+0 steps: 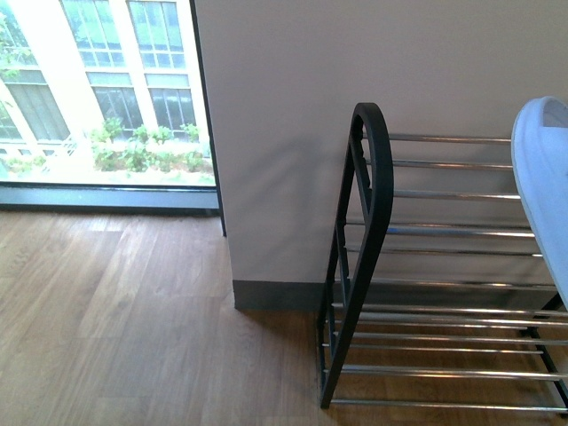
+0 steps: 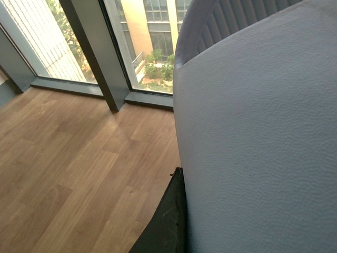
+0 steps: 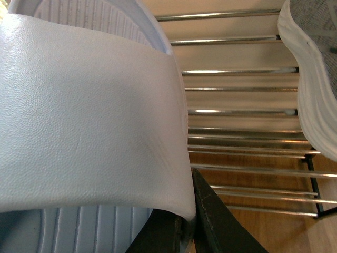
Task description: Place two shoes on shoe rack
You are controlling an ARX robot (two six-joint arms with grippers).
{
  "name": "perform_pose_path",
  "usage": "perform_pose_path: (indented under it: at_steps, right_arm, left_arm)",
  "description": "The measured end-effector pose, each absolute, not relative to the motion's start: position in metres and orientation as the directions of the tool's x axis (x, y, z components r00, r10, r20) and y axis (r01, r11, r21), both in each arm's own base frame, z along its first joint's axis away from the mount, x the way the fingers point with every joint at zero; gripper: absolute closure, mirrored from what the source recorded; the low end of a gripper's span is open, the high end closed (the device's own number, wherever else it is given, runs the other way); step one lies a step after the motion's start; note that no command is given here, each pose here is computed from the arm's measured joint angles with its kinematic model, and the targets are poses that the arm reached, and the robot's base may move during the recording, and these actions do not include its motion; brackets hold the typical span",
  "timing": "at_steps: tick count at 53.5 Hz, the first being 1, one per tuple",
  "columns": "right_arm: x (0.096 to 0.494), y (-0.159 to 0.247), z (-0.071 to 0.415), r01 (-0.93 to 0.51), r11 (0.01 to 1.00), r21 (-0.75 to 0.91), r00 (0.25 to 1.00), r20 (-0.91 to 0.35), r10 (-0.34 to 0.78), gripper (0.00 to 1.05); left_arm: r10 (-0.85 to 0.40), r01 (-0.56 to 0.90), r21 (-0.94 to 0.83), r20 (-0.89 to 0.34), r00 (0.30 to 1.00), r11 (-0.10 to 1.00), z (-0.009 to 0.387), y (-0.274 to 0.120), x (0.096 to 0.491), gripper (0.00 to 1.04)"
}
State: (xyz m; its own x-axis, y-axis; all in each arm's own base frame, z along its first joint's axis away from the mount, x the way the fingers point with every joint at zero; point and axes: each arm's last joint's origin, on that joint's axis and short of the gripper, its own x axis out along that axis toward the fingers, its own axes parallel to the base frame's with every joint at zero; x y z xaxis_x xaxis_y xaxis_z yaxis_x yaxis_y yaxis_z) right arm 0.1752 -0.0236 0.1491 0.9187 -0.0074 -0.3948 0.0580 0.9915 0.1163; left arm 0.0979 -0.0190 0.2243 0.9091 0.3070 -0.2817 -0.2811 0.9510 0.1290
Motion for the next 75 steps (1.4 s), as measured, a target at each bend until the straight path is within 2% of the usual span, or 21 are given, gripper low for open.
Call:
perform_pose_path:
  at_steps: [28, 33, 37, 54, 75]
  right_arm:
    - [0.175, -0.024, 0.148, 0.053, 0.992, 0.117, 0.921, -0.389, -0.004, 1.03]
    - [0.175, -0.023, 0.149, 0.026, 0.995, 0.091, 0.98, -0.197, -0.007, 1.03]
    - [0.18, -0.023, 0.163, 0.024, 0.997, 0.074, 0.99, -0.142, -0.013, 1.03]
    - [0.236, -0.03, 0.187, 0.096, 0.991, -0.093, 0.952, -0.282, -0.119, 1.03]
    - [0.29, -0.076, 0.193, 0.242, 0.933, -0.267, 0.851, -0.404, -0.336, 1.03]
  left_arm:
    - [0.306, -0.28, 0.13, -0.283, 0.909, 0.951, 0.224, -0.019, 0.098, 1.03]
    - [0.306, -0.28, 0.13, -0.283, 0.909, 0.951, 0.224, -0.019, 0.098, 1.03]
    - [0.306, -0.28, 0.13, -0.283, 0.909, 0.951, 0.224, -0.019, 0.098, 1.03]
    - [0.306, -0.28, 0.13, -0.283, 0.909, 0.951, 0.224, -0.019, 0.098, 1.03]
    - [0.306, -0.28, 0.13, -0.283, 0.909, 0.951, 0.224, -0.019, 0.098, 1.03]
